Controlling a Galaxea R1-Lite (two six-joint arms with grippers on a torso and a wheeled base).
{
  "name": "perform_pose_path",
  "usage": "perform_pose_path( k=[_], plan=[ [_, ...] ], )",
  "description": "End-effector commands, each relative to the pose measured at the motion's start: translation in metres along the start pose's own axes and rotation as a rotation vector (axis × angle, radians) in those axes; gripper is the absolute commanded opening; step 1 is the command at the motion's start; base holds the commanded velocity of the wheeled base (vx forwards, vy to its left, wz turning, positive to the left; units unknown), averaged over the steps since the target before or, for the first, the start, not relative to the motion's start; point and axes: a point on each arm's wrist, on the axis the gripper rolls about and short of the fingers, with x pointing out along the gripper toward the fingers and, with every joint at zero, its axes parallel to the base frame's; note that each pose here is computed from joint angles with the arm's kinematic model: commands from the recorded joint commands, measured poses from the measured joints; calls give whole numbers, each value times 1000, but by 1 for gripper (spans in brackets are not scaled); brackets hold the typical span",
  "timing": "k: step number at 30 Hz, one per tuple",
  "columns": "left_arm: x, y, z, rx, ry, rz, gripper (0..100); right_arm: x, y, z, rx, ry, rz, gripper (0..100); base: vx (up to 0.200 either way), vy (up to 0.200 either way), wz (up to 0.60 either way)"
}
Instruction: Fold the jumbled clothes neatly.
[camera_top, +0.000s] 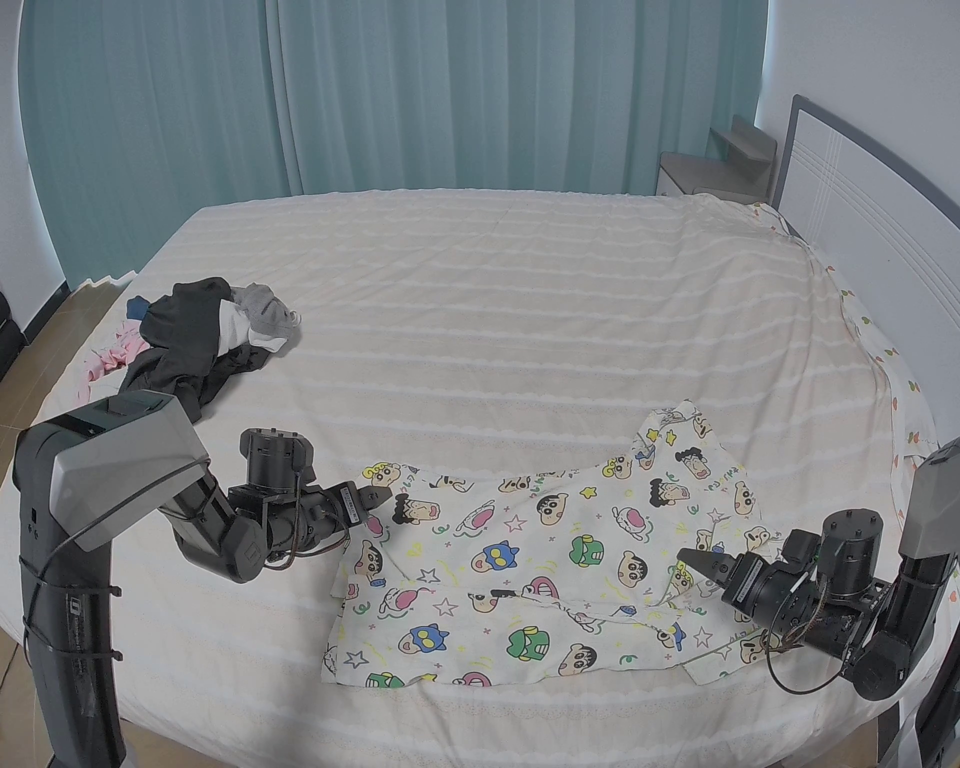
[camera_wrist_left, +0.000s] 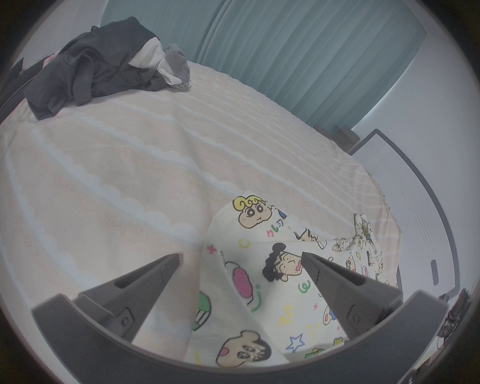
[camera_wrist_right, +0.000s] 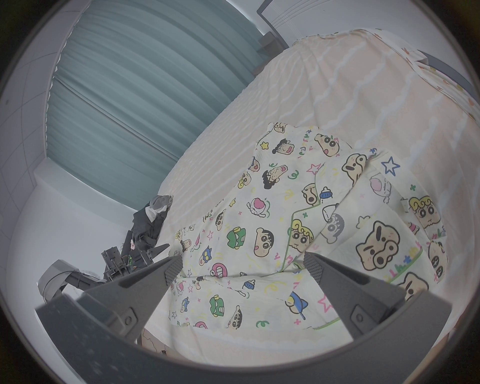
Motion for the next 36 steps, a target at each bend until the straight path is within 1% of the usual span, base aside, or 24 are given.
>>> perform_pose_path(
  k=[1,3,4,9,13,17,24,25,30,31,32,34,36],
  plan=[
    [17,0,-6,-26,7,-6,100,-1,2,-5,-8,19,3,100,0,0,0],
    [18,-1,-6,-30,5,-9,100,-1,2,-5,-9,20,4,100,0,0,0],
    [26,-2,-8,-49,2,-11,100,-2,3,-6,-12,24,8,100,0,0,0],
    [31,-3,-10,-50,2,-16,100,-3,5,-7,-16,29,15,100,0,0,0],
    [34,-14,-4,-66,-31,-39,100,-2,6,-10,-19,38,17,100,0,0,0],
    [42,-19,1,-81,-80,-19,100,-3,7,-10,-21,38,19,100,0,0,0],
    [46,-16,-2,-84,-78,0,100,-2,5,-9,-15,33,14,100,0,0,0],
    [46,-16,-2,-84,-78,0,0,-2,5,-8,-14,32,13,100,0,0,0],
    [46,-15,-3,-85,-78,6,0,-1,-2,1,1,-4,-6,100,0,0,0],
    [45,-13,-3,-87,-90,21,0,0,-7,14,7,-56,-13,100,0,0,0],
    [44,-12,-4,-87,-99,37,0,3,-9,21,-1,-77,-11,100,0,0,0],
    [41,-11,-5,-88,-131,66,0,13,-20,39,-59,-123,-15,100,0,0,0],
    [39,-13,0,-89,-186,69,0,27,-36,53,-112,-150,-34,100,0,0,0]
  ],
)
